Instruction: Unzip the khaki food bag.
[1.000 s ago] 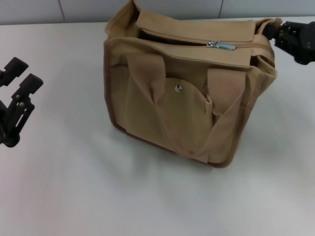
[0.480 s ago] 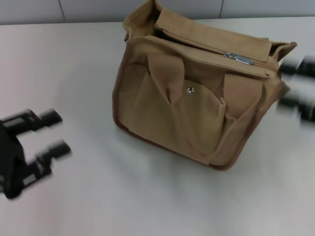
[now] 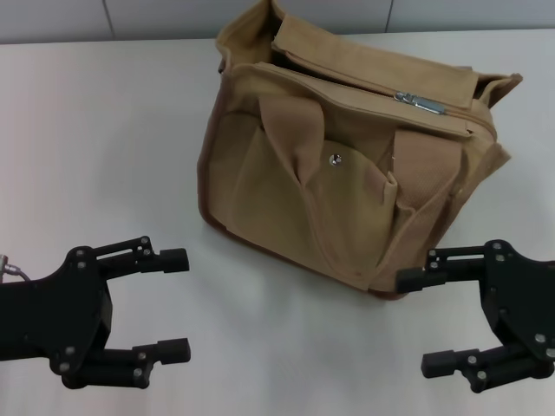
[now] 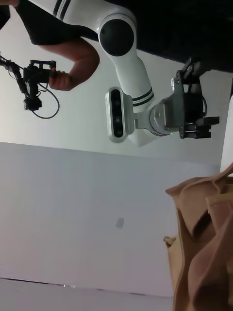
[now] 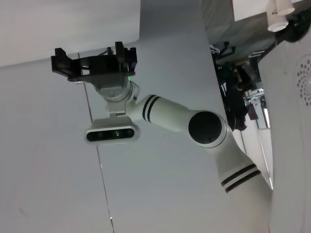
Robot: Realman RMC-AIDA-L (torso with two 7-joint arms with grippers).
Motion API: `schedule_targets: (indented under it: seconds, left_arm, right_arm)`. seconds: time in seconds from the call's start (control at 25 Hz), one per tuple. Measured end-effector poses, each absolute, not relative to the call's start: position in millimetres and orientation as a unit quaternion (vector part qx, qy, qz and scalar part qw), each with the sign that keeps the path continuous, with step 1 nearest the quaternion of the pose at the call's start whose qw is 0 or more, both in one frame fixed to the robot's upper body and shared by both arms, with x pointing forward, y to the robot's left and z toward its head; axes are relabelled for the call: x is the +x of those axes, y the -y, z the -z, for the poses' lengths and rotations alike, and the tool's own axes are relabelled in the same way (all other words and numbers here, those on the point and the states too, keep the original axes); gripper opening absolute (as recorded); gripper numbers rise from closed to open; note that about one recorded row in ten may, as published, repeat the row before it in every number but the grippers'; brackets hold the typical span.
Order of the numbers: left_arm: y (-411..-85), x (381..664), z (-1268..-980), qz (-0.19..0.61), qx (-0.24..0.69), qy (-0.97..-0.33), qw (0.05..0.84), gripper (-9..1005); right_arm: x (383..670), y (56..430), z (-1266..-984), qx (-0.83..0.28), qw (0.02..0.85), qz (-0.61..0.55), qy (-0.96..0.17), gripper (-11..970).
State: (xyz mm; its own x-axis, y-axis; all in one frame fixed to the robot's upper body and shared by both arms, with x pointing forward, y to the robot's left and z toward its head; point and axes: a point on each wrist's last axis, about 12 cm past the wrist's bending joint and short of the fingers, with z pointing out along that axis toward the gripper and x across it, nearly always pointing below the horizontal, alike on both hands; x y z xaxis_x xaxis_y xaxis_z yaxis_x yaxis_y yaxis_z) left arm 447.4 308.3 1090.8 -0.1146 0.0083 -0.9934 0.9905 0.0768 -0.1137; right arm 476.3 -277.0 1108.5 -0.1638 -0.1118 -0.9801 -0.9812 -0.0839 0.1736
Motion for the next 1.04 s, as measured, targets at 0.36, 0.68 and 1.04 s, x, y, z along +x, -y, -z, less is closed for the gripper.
schedule_targets:
  seconds: [0.36,0.68,1.04]
  left_arm:
    - [-308.2,448.3,-1091.4,0.505,0.455,-0.55,0.486,834]
    - [-309.3,445.1,-1089.5,0.505,0.45,-0.552,0.486,834]
    - [-309.2,443.3,-1088.0,0.499,0.441,-0.551,0.502,834]
  right_arm:
    - [476.3,276.9,-1108.2,-0.503,0.406,-0.537,-0.543,754]
    - [474.5,277.8,-1107.1,-0.5,0.407,-0.537,-0.544,754]
    - [473.6,275.5,-1106.2,-0.496,0.41,-0.541,-0.542,754]
